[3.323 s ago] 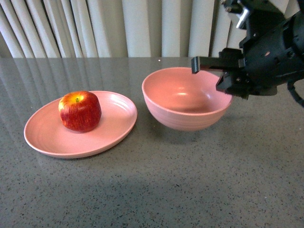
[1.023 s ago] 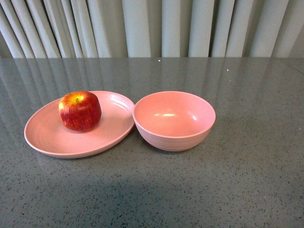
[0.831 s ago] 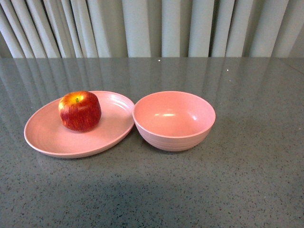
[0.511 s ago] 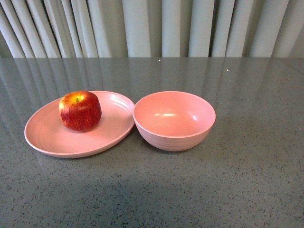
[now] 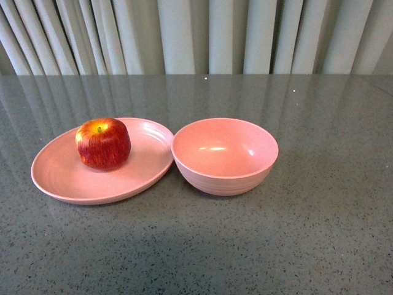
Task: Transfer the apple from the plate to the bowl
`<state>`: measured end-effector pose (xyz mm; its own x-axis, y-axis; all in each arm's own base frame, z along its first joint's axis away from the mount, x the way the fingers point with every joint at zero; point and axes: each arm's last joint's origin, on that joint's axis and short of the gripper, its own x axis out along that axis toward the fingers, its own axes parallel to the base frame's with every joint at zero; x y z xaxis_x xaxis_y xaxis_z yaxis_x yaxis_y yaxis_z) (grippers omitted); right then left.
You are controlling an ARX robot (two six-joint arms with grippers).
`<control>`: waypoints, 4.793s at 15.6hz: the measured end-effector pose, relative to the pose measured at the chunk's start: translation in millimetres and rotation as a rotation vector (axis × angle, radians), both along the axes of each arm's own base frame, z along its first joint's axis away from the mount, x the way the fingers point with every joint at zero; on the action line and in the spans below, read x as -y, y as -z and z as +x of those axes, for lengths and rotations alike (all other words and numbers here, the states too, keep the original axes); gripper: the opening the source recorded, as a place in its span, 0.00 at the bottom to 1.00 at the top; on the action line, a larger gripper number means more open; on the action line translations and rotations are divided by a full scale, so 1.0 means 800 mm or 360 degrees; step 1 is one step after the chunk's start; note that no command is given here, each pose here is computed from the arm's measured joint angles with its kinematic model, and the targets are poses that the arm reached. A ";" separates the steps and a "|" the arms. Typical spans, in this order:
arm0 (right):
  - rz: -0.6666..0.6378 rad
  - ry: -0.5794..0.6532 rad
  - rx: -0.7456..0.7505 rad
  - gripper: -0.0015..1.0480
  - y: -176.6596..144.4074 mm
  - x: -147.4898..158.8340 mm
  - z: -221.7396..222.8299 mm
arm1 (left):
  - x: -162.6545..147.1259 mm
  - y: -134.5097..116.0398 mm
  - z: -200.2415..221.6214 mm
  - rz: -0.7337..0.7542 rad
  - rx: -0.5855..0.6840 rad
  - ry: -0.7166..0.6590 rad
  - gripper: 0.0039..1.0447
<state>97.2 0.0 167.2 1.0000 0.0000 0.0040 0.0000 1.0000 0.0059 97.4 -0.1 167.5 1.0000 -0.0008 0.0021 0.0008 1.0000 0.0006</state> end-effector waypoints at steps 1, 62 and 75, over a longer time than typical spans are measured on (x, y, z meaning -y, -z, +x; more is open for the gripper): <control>0.0000 0.0000 -0.0001 0.14 0.000 0.000 0.000 | 0.000 0.000 0.000 0.0000 0.0000 0.0000 0.94; 0.0000 0.0000 -0.0001 0.94 0.000 0.000 0.000 | 0.193 -0.097 0.265 0.0124 -0.0459 0.0648 0.64; 0.0000 0.0000 -0.0001 0.94 0.000 0.000 0.000 | 0.265 -0.010 0.282 0.0119 -0.0798 0.0805 0.64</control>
